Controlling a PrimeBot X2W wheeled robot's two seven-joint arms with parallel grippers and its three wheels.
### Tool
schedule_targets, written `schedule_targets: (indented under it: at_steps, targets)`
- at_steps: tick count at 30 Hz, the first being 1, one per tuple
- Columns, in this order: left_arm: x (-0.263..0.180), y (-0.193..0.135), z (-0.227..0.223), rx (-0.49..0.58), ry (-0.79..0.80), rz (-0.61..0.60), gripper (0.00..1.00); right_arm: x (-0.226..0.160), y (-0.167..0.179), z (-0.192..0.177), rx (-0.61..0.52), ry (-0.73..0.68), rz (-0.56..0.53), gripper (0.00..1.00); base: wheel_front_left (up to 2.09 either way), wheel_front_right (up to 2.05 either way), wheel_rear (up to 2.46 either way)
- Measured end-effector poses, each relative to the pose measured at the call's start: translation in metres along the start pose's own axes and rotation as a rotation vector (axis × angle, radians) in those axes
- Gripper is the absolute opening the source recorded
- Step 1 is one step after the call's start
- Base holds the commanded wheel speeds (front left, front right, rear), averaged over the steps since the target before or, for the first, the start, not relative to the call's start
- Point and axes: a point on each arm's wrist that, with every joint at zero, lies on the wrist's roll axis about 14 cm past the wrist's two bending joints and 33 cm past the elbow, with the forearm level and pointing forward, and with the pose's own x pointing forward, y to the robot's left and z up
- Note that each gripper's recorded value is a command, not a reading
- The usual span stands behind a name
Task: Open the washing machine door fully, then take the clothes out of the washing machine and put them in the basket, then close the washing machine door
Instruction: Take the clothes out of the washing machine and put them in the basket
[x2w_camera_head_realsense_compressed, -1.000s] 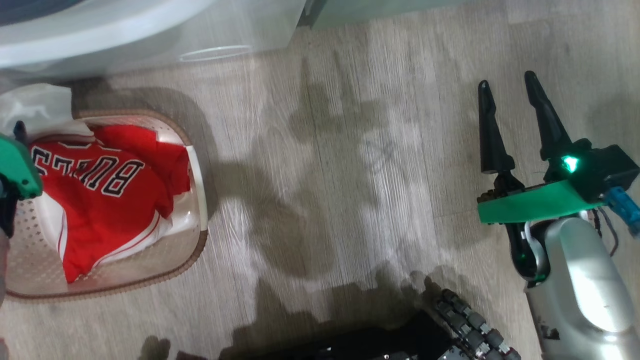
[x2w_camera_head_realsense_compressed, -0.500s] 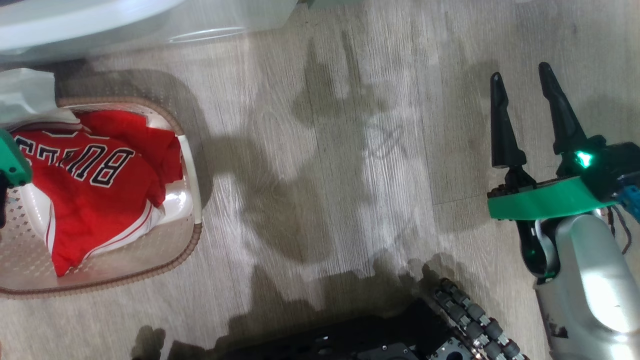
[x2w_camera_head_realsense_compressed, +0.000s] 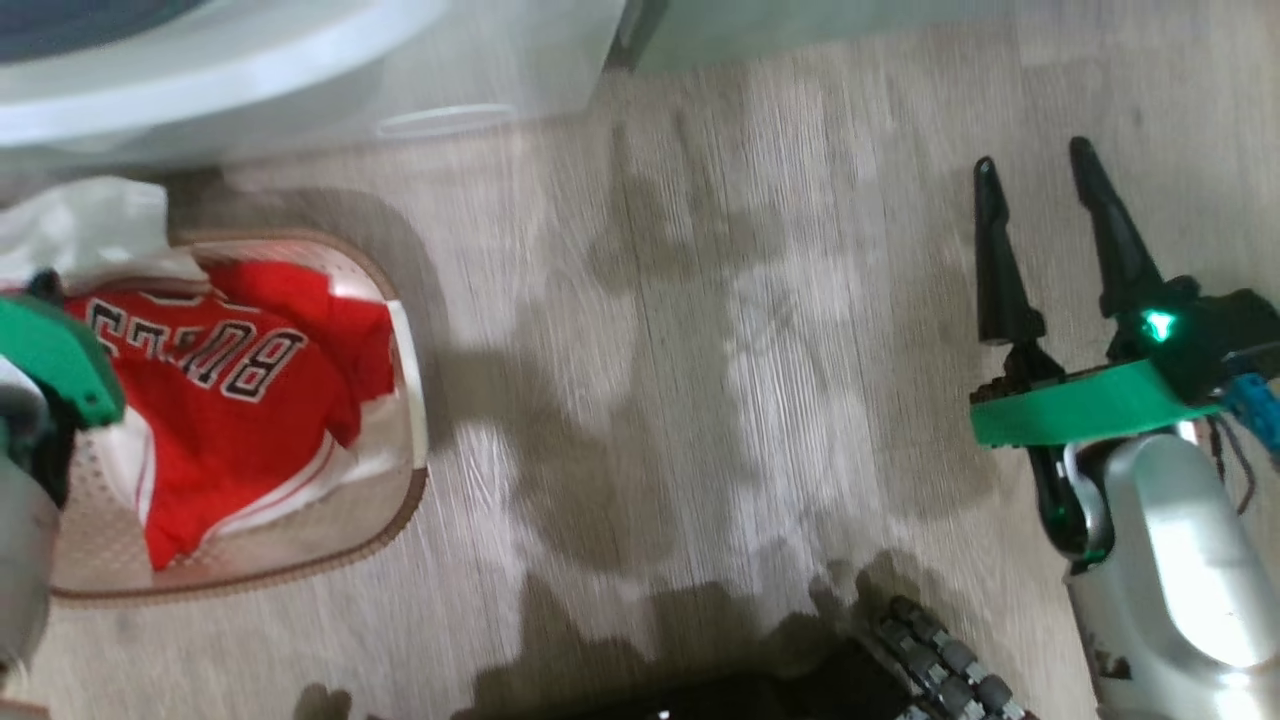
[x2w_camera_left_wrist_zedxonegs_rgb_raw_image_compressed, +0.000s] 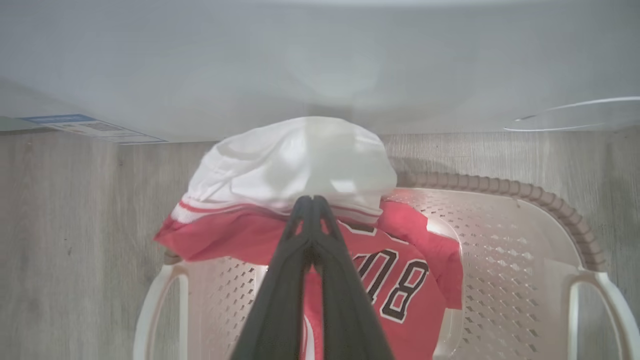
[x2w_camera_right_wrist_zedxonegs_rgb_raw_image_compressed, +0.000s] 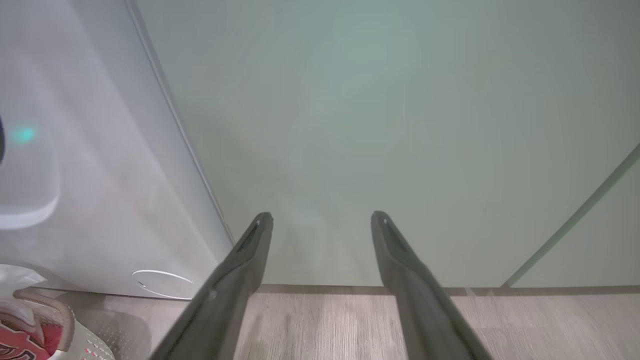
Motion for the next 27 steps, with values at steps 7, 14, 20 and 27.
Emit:
schedule_targets:
  at_steps: [7, 14, 20, 27]
  targets:
    - [-0.039, -0.004, 0.001, -0.006, -0.071, -0.011, 0.00, -0.010, 0.014, 0.028, 0.013, -0.053, 0.032, 1.00, 0.00, 0.00, 0.00]
    - [-0.082, 0.004, -0.002, -0.047, -0.139, 0.003, 0.90, -0.033, 0.029, 0.051, 0.040, -0.092, 0.059, 1.00, 0.00, 0.00, 0.00]
    - [-0.110, 0.004, 0.000, -0.087, -0.181, 0.010, 1.00, -0.046, 0.040, 0.075, 0.052, -0.146, 0.082, 1.00, 0.00, 0.00, 0.00]
    - [-0.120, 0.008, 0.006, -0.110, -0.219, 0.014, 1.00, -0.051, 0.047, 0.078, 0.065, -0.153, 0.095, 1.00, 0.00, 0.00, 0.00]
